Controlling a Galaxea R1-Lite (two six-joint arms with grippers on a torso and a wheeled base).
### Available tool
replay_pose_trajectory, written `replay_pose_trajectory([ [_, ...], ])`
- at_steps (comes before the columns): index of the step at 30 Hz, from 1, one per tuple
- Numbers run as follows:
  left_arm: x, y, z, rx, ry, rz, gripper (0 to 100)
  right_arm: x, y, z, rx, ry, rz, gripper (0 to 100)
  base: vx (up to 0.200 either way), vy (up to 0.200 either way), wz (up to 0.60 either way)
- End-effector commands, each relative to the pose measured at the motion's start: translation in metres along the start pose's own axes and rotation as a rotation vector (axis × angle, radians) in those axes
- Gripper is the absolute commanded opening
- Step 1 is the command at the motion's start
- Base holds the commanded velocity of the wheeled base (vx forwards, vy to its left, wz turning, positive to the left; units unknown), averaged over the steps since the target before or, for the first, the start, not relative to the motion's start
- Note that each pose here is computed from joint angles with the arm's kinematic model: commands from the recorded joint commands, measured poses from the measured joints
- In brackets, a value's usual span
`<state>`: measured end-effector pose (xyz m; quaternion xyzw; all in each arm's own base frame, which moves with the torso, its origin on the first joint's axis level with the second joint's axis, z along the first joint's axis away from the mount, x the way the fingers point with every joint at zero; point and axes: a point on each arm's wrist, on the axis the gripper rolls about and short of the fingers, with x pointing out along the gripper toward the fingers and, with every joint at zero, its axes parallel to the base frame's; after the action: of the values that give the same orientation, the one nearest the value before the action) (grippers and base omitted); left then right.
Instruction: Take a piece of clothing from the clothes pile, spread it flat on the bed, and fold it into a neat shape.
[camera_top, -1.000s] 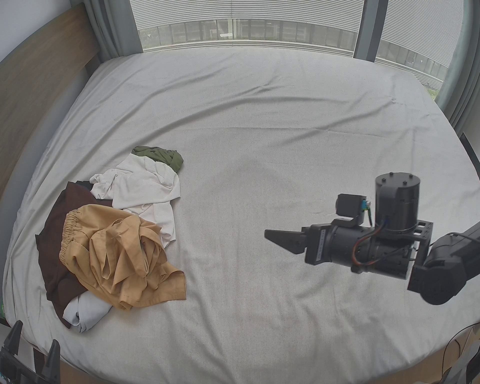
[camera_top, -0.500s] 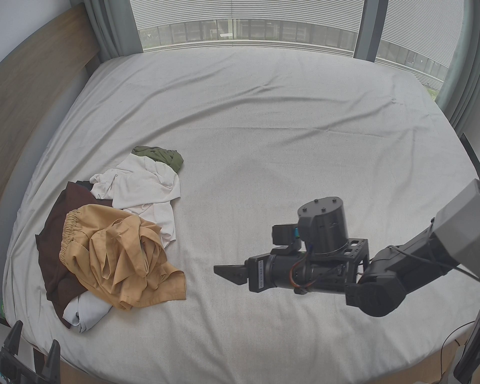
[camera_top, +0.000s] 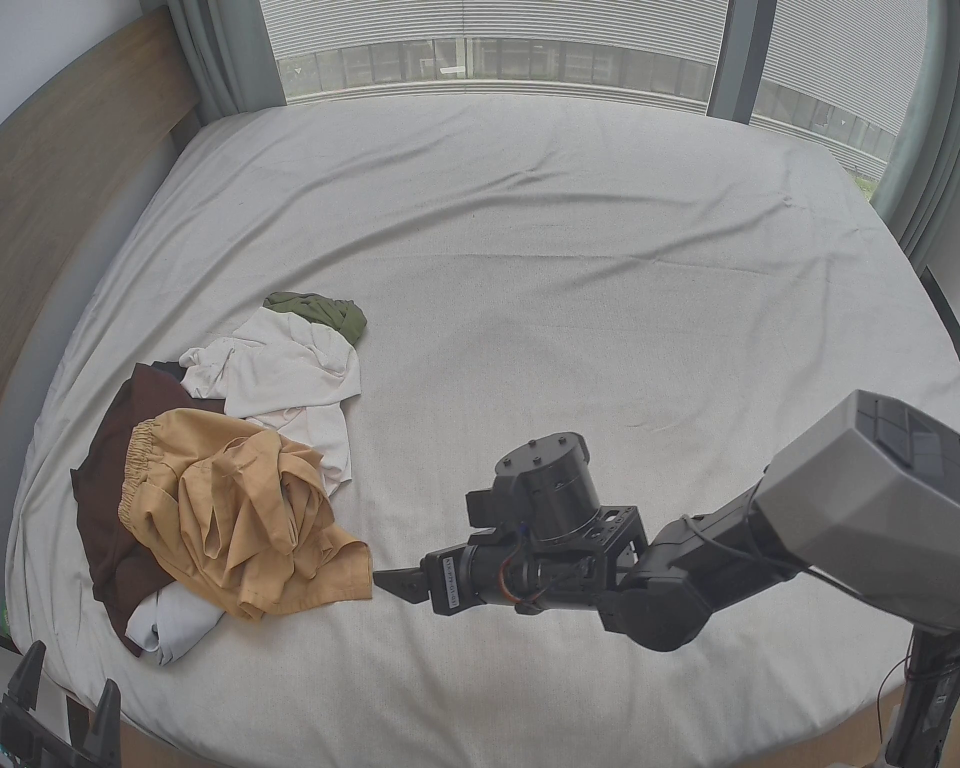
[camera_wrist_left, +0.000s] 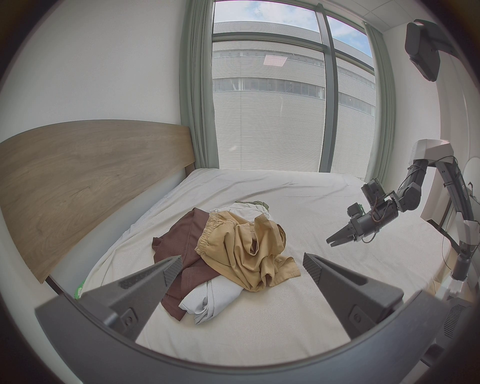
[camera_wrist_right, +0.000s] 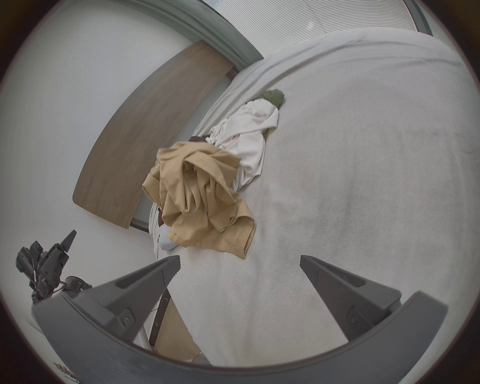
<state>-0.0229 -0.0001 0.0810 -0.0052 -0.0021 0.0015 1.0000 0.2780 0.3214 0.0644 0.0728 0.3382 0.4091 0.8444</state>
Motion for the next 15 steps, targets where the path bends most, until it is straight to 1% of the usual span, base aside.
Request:
replay_pose_trajectory([
  [1, 0.000, 0.000, -0.005, -0.002, 0.001, 0.000, 100, 0.025, 0.000, -0.015, -0.003, 0.042, 0.006, 100, 0.000, 0.000, 0.00],
  [6, 0.000, 0.000, -0.005, -0.002, 0.001, -0.001, 100, 0.046, 0.007, -0.024, 0.001, 0.070, 0.019, 100, 0.000, 0.000, 0.00],
  [9, 0.000, 0.000, -0.005, -0.002, 0.001, 0.000, 100, 0.051, 0.013, -0.022, 0.023, 0.083, 0.023, 100, 0.000, 0.000, 0.00],
  [11, 0.000, 0.000, -0.005, -0.002, 0.001, -0.001, 100, 0.060, 0.023, -0.017, 0.057, 0.094, 0.032, 100, 0.000, 0.000, 0.00],
  [15, 0.000, 0.000, -0.005, -0.002, 0.001, -0.001, 100, 0.072, 0.025, -0.013, 0.069, 0.100, 0.026, 100, 0.000, 0.000, 0.00],
])
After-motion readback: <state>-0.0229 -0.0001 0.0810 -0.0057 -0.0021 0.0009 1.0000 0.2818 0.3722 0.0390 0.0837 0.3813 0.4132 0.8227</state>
